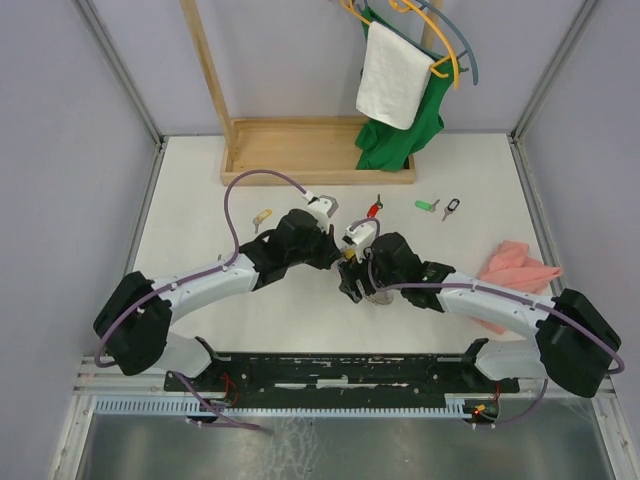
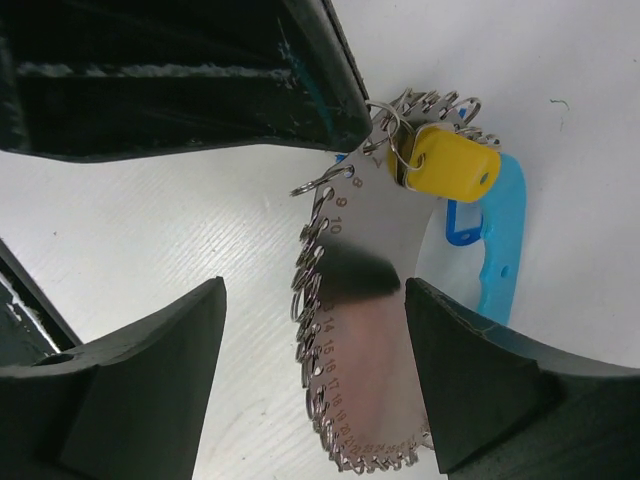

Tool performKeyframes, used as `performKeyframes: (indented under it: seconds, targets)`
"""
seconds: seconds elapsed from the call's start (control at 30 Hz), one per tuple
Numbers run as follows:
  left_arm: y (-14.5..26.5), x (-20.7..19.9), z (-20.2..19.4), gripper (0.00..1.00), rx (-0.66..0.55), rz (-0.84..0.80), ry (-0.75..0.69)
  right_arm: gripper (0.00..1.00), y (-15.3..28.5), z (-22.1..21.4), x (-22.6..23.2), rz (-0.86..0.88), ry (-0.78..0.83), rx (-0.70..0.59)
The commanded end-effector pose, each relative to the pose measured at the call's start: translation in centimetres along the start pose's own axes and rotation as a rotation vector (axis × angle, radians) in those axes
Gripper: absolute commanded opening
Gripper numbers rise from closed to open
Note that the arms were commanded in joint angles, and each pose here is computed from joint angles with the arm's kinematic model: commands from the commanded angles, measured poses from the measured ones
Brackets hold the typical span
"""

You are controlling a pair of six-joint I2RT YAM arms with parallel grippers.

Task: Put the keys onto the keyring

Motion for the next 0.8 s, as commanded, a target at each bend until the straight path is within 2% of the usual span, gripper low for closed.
performKeyframes:
  seconds: [0.0,0.2,0.77]
  targets:
    - [1.3,-1.5,3.2,0.03,-0.102,-0.054,0.042,0.8,-0.8,0.6,-0.6,-0.018,0.041,-0.05]
    - [1.9,-1.9,3.6,0.03,-0.114,-0.073,0.051,0.72,-1.5,-0.3,-1.3,-0.043,0.052,-0.05]
    - [2.8,-0.3,3.3,0.03,-0.131,0.02,0.031,0.23,0.7,0.9,0.4,0.073,0.08,-0.056]
Point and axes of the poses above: each gripper's point midway between its finger pads, its own y axis back along the fingers, its own x axis along the line the jaws close on, z = x × y, the point moved 3 cm from there along y, back along the fingers, and after that the axes turned 10 degrees about -y, right-handed, at the moved point
